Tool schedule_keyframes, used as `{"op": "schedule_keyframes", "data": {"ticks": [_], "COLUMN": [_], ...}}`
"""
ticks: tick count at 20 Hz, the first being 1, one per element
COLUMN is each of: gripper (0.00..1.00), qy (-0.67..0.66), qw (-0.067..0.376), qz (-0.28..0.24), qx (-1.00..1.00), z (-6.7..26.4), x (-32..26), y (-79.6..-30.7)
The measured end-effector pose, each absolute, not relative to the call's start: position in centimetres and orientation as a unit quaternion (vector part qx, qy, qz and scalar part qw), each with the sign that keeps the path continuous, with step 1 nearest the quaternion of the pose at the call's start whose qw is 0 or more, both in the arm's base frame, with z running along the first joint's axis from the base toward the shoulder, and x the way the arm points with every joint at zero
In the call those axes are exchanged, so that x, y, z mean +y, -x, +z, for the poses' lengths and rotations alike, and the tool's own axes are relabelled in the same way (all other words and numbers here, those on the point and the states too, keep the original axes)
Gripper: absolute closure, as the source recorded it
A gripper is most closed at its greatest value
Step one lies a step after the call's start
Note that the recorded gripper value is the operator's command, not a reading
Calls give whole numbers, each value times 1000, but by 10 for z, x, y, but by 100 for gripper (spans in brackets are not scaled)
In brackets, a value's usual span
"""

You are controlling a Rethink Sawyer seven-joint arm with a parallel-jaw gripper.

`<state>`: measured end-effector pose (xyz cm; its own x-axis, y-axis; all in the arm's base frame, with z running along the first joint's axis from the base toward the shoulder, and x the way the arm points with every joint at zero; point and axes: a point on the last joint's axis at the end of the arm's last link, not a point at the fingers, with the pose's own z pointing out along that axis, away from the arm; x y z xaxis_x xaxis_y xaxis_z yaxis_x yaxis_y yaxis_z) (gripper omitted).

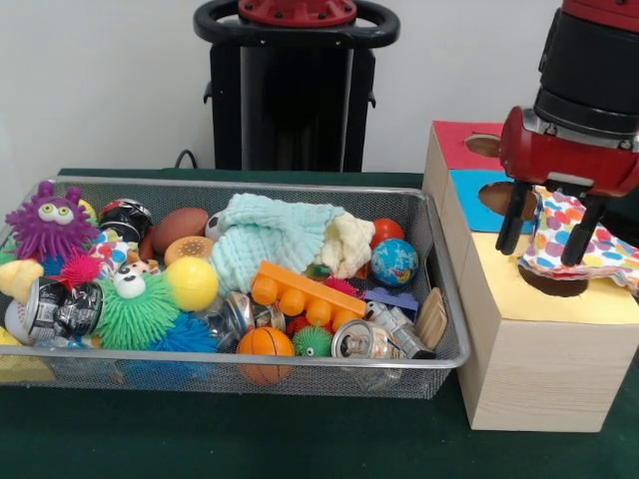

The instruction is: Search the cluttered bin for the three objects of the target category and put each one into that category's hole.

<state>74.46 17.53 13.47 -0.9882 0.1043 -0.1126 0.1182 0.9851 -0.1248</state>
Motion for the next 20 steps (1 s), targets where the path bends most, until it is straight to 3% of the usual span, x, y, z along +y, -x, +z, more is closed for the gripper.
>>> {"op": "schedule_keyframes", "data": {"ticks": [20], "gripper": [0], "qy": [-37], "qw": [63], "qz": [-89], "qx": [993], "z": [175], "x": [179], "y": [-775]}}
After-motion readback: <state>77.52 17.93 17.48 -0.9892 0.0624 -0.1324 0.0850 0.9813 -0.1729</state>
